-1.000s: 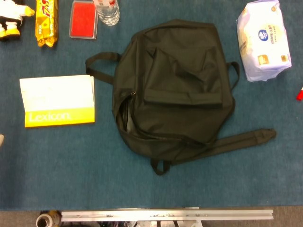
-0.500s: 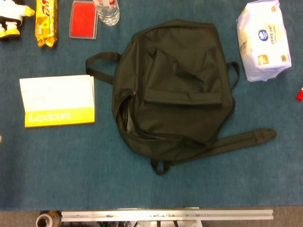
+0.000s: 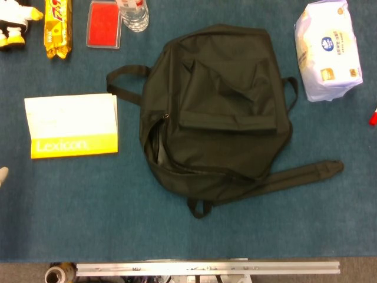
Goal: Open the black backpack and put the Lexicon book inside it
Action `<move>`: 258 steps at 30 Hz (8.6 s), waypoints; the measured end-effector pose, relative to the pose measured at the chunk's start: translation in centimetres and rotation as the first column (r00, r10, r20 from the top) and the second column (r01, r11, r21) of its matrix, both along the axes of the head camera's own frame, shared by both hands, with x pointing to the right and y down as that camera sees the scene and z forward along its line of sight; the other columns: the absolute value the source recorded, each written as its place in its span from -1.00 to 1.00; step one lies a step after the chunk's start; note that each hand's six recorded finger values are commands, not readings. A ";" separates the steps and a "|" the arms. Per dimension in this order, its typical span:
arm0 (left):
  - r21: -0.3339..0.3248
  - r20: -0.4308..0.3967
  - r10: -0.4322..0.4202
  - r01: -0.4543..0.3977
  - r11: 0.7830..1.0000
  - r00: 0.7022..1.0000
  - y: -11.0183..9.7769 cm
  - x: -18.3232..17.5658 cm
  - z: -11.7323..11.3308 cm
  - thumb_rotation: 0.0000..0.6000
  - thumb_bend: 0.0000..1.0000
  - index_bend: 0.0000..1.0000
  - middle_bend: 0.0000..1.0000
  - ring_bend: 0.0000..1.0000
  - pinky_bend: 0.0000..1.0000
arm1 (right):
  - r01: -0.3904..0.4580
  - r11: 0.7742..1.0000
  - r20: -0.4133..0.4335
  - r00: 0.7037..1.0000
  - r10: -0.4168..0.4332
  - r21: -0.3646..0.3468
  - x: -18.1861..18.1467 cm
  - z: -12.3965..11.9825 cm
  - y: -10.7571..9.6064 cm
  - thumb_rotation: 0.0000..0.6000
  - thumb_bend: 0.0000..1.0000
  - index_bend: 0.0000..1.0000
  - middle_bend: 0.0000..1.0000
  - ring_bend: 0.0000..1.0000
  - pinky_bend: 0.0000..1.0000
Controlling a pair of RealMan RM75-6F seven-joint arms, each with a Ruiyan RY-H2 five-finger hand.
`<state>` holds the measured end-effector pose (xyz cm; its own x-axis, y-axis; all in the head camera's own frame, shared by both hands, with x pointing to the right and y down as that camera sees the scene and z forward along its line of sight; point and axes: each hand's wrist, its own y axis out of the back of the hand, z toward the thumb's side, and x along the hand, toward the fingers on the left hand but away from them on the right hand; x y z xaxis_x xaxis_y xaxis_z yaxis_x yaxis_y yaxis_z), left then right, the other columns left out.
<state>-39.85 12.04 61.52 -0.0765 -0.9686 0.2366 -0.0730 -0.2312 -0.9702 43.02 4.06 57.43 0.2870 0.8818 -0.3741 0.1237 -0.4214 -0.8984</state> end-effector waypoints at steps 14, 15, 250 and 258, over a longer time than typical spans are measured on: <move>-0.004 0.007 0.031 -0.031 1.000 1.000 0.0 0.6 -0.1 1.00 -0.72 -0.57 -0.61 -0.76 -0.70 | 0.120 0.991 0.021 0.993 -0.119 -0.052 -3.6 1.2 0.0 1.00 -0.84 -0.54 -0.43 -0.75 -0.47; -0.004 0.006 0.030 -0.030 1.000 1.000 0.1 0.6 -0.2 1.00 -0.72 -0.57 -0.61 -0.76 -0.70 | 0.138 0.989 0.022 0.990 -0.137 -0.060 -4.1 1.3 0.1 1.00 -0.84 -0.54 -0.43 -0.75 -0.47; -0.016 0.121 0.113 -0.112 0.994 0.986 -8.5 5.0 14.1 1.00 -0.20 0.30 0.19 -0.11 -0.13 | 0.098 0.994 -0.039 0.994 -0.099 -0.045 -16.3 8.4 -8.7 1.00 0.77 0.45 0.33 0.23 0.64; 0.081 0.103 0.143 -0.151 0.985 0.984 -8.1 3.1 11.6 1.00 -0.22 0.41 0.25 -0.10 -0.13 | 0.087 0.995 -0.008 0.996 -0.088 -0.050 -17.0 8.3 -8.7 1.00 0.77 0.45 0.33 0.23 0.64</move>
<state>-36.72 3.96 73.11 0.0498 -0.9876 0.1486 0.0504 -0.1461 -0.9880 26.06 -4.62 65.71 0.3584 0.8337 -0.4201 0.0756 -0.4744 -0.8770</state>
